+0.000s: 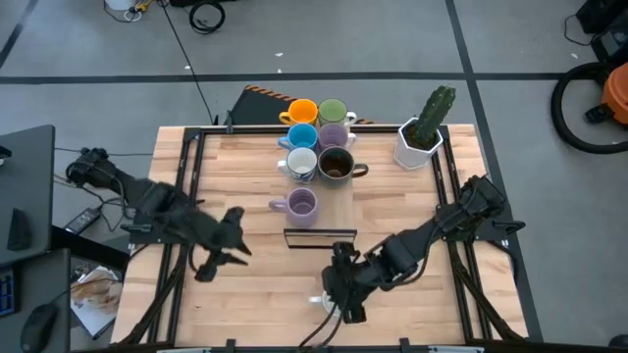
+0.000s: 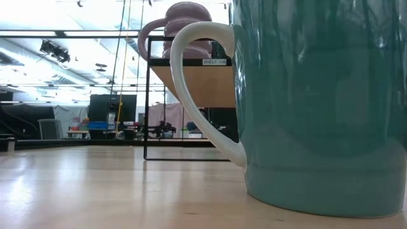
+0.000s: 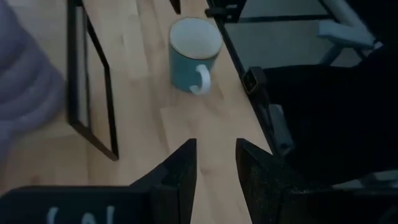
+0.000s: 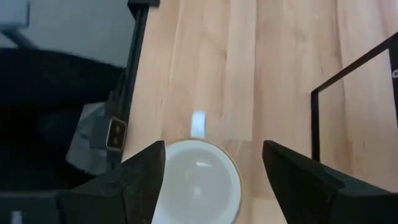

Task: Place coffee mugs
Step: Put the light blue mug on the shelf

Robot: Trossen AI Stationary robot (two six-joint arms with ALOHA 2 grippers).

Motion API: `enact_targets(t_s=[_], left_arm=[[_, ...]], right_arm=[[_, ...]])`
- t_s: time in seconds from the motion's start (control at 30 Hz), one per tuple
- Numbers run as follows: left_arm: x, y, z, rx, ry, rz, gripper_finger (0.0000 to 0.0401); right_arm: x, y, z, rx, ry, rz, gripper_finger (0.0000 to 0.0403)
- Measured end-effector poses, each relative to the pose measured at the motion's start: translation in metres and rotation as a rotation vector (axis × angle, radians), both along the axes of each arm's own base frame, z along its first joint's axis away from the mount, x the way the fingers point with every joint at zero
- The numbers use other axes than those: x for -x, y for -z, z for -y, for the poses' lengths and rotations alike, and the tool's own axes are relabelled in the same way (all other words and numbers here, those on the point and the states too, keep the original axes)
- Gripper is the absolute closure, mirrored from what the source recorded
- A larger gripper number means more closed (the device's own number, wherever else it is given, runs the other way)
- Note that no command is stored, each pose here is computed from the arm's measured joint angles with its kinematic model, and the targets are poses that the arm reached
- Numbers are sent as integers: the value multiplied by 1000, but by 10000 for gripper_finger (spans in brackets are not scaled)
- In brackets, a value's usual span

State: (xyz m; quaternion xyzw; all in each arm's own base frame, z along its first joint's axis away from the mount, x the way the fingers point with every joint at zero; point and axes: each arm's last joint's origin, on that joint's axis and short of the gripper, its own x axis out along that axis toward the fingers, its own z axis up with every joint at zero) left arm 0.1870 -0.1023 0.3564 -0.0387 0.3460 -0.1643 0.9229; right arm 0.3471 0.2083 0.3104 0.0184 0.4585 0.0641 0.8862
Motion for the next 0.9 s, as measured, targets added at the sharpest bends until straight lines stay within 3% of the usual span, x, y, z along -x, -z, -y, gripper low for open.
enact_targets(t_s=[0.3, 0.53, 0.73, 0.9], left_arm=[[-5, 24, 46, -43, 35, -96, 284], [-18, 51, 87, -135, 12, -62, 284], [-36, 90, 124, -271, -53, -3, 284], [-53, 127, 147, -384, 2, 23, 284]], right_arm=[[11, 26, -14, 40, 61, -4, 144], [17, 40, -19, -6, 156, -28, 149], [28, 41, -34, -50, 187, -40, 154], [42, 42, -46, -16, 196, -41, 156]])
